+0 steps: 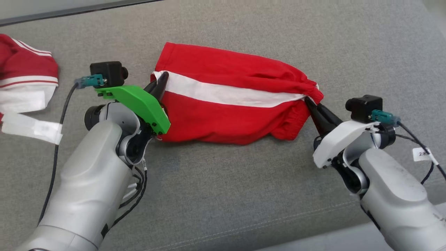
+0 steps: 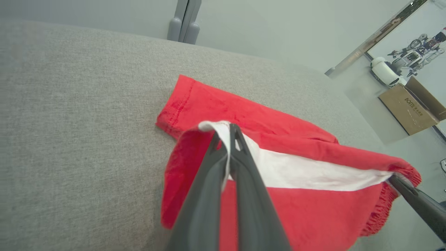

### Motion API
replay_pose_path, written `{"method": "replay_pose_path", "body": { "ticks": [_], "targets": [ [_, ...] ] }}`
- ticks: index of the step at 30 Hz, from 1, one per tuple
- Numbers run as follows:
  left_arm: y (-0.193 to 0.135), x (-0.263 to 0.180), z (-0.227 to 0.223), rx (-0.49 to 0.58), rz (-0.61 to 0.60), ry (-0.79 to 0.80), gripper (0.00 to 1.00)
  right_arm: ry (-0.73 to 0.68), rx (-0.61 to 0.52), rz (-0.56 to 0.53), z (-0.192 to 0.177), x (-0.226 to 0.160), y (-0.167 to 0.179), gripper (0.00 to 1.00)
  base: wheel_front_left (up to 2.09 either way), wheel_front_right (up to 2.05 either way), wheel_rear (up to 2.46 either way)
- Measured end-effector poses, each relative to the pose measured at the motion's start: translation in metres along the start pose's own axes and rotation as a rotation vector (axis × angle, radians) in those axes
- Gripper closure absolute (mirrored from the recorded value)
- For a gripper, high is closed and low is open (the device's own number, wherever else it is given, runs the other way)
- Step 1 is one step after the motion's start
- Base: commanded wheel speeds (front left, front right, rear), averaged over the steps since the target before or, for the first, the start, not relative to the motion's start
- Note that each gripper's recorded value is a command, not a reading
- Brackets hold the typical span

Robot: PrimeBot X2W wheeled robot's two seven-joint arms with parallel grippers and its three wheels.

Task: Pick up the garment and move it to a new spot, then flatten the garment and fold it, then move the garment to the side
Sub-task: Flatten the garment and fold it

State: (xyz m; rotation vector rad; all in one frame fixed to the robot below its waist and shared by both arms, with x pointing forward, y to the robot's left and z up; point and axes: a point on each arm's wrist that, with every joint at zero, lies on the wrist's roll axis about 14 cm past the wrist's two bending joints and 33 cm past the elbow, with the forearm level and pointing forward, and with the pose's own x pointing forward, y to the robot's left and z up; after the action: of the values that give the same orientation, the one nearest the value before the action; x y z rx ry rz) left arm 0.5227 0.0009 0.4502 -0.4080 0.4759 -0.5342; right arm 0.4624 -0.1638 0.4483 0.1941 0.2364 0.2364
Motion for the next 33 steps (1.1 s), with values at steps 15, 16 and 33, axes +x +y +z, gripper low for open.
{"method": "replay_pose_path", "body": {
  "ticks": [15, 16, 33],
  "targets": [
    [-0.038, -0.101, 0.119, -0.051, -0.074, -0.364, 1.0, -0.151, -0.171, 0.18, 0.134, -0.026, 0.044, 1.0, 0.0, 0.0, 0.0],
    [-0.042, -0.109, 0.128, -0.05, -0.077, -0.388, 1.0, -0.163, -0.191, 0.192, 0.145, -0.029, 0.049, 1.0, 0.0, 0.0, 0.0],
    [-0.048, -0.146, 0.26, -0.026, 0.038, -0.653, 1.0, -0.292, -0.277, 0.212, 0.272, 0.025, 0.095, 1.0, 0.0, 0.0, 0.0]
  ]
}}
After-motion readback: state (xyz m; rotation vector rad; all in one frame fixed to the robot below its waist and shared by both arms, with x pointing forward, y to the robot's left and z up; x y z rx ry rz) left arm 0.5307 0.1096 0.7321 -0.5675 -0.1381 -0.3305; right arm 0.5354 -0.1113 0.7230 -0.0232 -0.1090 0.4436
